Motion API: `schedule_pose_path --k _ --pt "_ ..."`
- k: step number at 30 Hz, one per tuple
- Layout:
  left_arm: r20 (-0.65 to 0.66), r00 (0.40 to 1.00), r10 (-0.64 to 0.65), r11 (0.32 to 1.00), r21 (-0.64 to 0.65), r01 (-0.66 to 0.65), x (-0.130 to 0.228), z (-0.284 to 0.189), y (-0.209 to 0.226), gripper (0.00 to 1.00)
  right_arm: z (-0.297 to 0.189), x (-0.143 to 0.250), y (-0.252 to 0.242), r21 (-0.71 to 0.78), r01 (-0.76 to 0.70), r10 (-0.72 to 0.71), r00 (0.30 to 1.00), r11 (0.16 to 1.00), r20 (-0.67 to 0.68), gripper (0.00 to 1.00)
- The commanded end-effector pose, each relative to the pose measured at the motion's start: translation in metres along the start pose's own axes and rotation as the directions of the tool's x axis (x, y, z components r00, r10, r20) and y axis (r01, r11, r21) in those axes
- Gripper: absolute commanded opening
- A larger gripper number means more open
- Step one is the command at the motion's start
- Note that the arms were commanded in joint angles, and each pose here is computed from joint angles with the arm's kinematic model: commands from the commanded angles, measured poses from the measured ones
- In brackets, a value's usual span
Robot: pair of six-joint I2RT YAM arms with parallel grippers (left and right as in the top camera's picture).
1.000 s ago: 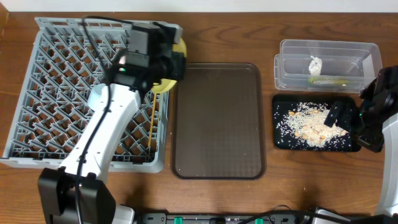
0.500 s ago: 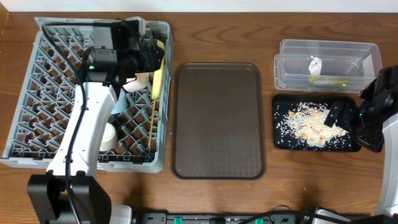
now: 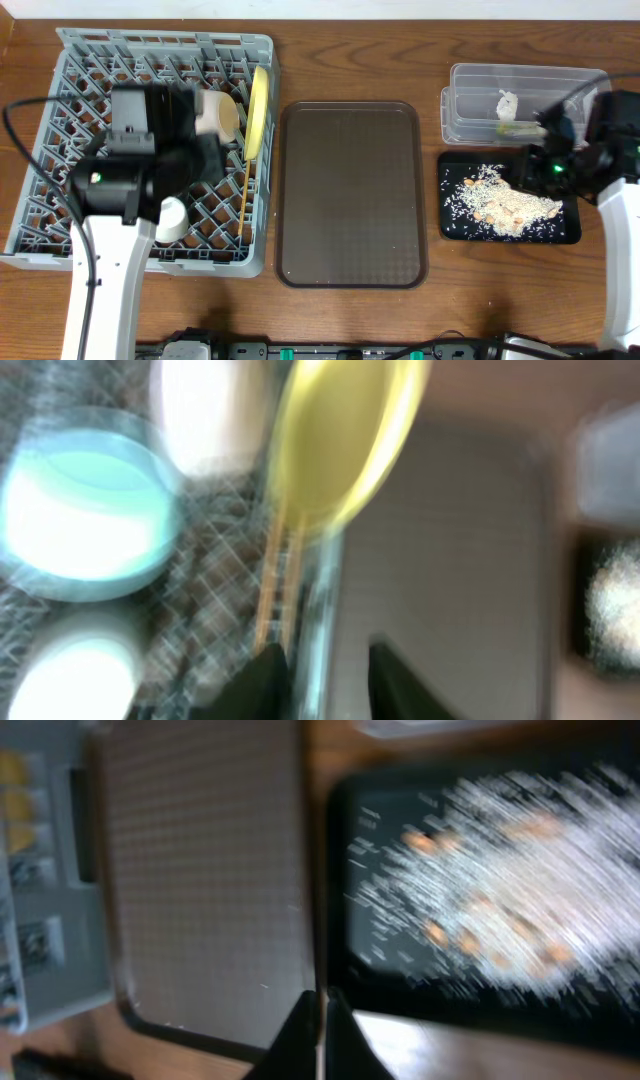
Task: Sort waste into correct bins and load items into the dishwasher
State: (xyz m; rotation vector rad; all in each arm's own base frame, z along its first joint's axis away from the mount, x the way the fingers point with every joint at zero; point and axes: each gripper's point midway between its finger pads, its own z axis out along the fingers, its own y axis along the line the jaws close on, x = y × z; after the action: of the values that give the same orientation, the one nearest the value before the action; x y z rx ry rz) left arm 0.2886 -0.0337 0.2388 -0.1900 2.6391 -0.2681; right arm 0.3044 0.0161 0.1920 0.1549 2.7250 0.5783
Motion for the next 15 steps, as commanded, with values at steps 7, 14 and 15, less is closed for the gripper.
schedule_pose_path --k 7,14,15 --pt "-0.131 0.991 -0.025 0.969 -0.246 -0.008 0.040 -0.013 0.046 0.20 0.043 -0.016 0.070 -0.004 0.292 -0.292 0.956 0.956 0.032 0.01" --pt "-0.132 0.991 -0.025 0.970 -0.241 -0.008 0.041 -0.012 0.045 0.26 0.108 -0.005 0.088 0.073 0.355 -0.349 0.933 0.932 -0.084 0.01" --pt "-0.134 0.991 -0.025 0.971 -0.237 -0.007 0.041 -0.012 0.044 0.26 0.118 -0.004 0.087 0.085 0.358 -0.350 0.932 0.930 -0.098 0.01"
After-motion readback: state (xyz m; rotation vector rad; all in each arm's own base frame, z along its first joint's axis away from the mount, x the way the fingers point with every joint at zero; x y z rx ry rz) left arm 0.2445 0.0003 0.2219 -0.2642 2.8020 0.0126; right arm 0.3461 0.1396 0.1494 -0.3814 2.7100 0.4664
